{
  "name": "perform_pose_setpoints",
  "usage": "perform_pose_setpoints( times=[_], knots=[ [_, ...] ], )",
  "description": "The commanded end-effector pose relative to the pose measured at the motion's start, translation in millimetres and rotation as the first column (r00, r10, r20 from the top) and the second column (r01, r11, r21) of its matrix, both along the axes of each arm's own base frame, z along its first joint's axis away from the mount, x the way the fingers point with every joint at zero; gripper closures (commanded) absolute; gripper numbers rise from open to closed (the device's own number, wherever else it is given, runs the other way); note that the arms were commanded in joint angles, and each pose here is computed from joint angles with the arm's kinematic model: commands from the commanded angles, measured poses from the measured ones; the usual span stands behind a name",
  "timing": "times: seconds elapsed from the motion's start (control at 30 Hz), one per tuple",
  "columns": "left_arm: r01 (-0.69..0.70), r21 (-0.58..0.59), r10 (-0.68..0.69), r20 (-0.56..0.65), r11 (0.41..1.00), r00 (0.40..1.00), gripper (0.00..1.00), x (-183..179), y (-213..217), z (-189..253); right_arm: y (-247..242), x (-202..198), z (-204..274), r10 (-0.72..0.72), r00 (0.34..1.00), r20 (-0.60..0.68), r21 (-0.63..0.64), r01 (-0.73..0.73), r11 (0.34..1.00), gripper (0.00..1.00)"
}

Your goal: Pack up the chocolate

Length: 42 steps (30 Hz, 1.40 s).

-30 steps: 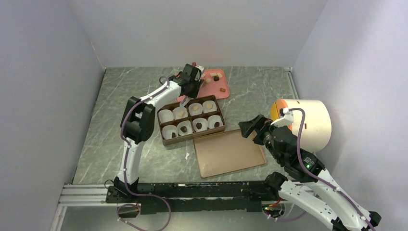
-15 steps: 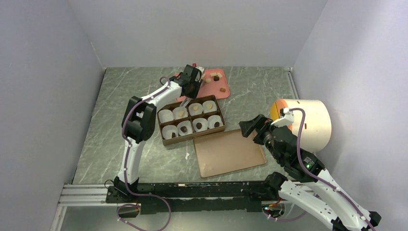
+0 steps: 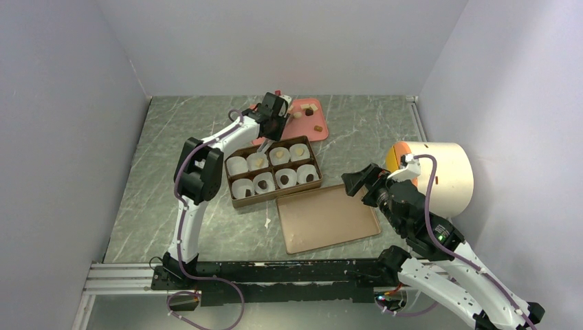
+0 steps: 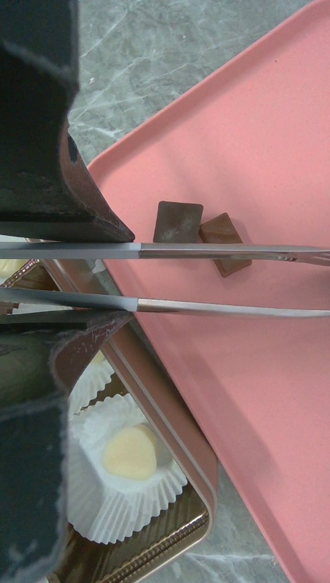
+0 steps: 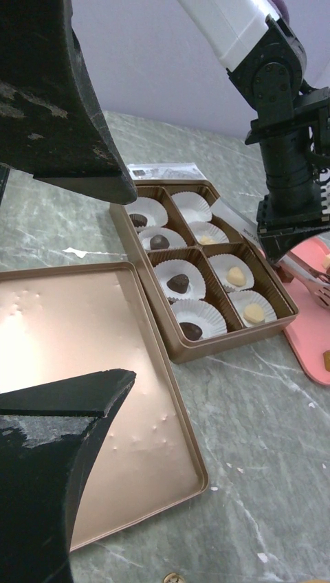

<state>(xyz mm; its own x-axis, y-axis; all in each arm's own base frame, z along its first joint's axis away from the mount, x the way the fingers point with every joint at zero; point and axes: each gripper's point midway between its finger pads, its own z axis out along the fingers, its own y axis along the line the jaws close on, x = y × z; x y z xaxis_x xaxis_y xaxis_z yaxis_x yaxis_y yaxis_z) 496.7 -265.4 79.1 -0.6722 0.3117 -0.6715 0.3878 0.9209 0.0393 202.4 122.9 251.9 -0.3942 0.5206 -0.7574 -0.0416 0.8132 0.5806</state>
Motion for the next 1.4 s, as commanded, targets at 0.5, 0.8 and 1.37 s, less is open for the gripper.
perform_pose_setpoints(
  times=[0.5,0.8,1.37],
  knots=[
    [0.003,-0.100,0.008,0.112,0.995,0.994,0.75,0.8,-7.6,76.5,-0.9,0.0,13.1,-0.003,1.000,0.028,0.024,0.002,1.000,0.04],
    [-0.008,-0.111,0.021,0.113,0.994,0.993,0.75,-12.3,0.1,96.2,1.6,0.7,10.8,0.005,1.000,0.025,0.022,-0.006,1.000,0.04],
    [-0.051,-0.131,0.066,0.112,0.990,0.992,0.75,-63.1,31.8,134.8,0.7,0.1,6.1,0.003,1.000,0.019,0.019,-0.003,1.000,0.04]
  ],
)
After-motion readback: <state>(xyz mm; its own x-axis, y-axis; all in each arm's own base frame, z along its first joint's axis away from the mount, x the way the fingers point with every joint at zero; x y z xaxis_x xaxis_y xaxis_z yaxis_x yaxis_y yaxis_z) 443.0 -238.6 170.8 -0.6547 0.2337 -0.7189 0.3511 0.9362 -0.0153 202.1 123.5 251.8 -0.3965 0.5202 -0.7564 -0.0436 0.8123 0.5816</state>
